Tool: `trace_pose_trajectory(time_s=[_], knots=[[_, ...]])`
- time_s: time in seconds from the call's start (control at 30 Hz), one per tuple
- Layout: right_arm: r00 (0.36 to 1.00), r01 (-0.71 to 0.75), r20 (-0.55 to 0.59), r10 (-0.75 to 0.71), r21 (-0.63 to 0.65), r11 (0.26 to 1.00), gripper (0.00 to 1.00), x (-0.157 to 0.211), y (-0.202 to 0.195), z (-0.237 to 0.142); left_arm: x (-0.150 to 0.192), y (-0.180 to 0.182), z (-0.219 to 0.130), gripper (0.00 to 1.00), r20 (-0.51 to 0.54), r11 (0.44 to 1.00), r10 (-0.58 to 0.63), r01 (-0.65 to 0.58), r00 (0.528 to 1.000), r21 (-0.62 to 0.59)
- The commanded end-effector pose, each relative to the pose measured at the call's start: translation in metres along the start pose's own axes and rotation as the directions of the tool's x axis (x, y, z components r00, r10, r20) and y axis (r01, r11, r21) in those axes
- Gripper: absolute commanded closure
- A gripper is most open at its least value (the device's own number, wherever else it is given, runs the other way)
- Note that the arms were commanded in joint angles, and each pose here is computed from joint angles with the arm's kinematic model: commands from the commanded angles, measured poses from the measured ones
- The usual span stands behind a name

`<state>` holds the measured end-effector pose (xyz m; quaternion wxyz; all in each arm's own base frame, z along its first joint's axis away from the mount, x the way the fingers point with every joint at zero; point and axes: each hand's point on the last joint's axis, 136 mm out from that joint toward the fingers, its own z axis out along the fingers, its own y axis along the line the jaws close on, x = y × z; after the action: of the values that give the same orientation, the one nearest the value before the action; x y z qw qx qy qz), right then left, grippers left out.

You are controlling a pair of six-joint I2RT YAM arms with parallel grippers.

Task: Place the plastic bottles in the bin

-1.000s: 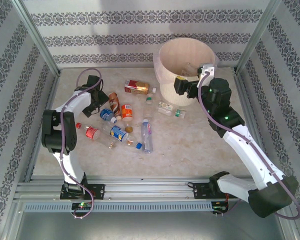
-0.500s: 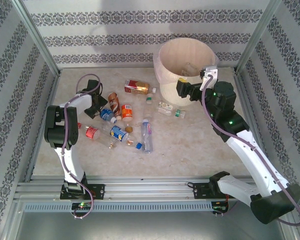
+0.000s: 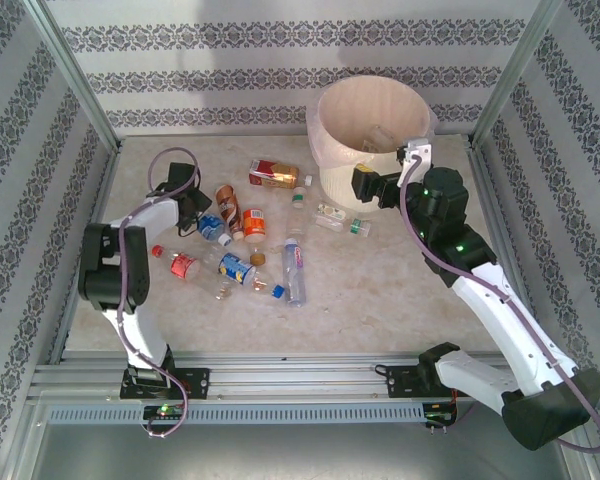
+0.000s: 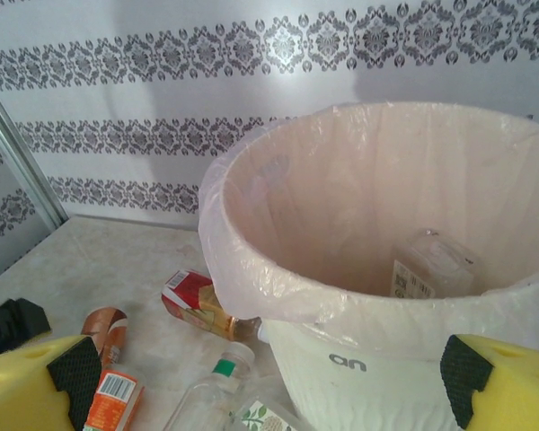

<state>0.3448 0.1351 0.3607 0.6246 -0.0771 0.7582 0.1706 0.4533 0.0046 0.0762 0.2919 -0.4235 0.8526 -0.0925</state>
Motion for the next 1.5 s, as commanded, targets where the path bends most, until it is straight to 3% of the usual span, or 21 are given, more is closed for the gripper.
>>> trace_pose_trajectory(time_s=[0.0,0.2,0.4,0.57,0.7,0.83,1.1,1.47], knots=[[0.997,-0.064,0.039,0.065,-0.025,0.998,0.02,-0.004,0.006,-0.005,-0.036,-0.032,-0.04,0.45,0.142,0.987,0.027,-0.049,0.99,0.155],[0.983,-0.172,0.056,0.177,-0.084,0.982,0.02,0.005,0.015,-0.001,-0.034,-0.08,-0.097,0.46,0.174,0.916,0.054,-0.118,0.983,0.383],[0.979,-0.202,-0.001,0.204,-0.122,0.972,0.02,0.021,0.031,0.008,-0.008,-0.145,-0.16,0.46,0.204,0.761,0.157,-0.25,0.966,0.599],[0.972,-0.236,-0.063,0.228,-0.269,0.934,0.02,0.029,0.062,0.015,0.023,-0.199,-0.212,0.46,0.198,0.551,0.225,-0.292,0.954,0.782],[0.936,-0.35,-0.157,0.314,-0.387,0.853,0.02,0.026,0.091,0.021,0.046,-0.239,-0.254,0.45,0.158,0.329,0.275,-0.247,0.948,0.911],[0.914,-0.405,-0.218,0.341,-0.485,0.775,0.02,0.025,0.118,0.024,0.065,-0.262,-0.282,0.45,0.167,0.211,0.309,-0.239,0.936,0.948],[0.888,-0.461,-0.263,0.378,-0.534,0.709,0.02,0.024,0.134,0.039,0.098,-0.283,-0.313,0.45,0.187,0.074,0.363,-0.229,0.913,0.971],[0.884,-0.467,-0.307,0.352,-0.614,0.636,0.02,0.018,0.155,0.046,0.115,-0.291,-0.325,0.44,0.179,-0.002,0.398,-0.195,0.9,0.981]])
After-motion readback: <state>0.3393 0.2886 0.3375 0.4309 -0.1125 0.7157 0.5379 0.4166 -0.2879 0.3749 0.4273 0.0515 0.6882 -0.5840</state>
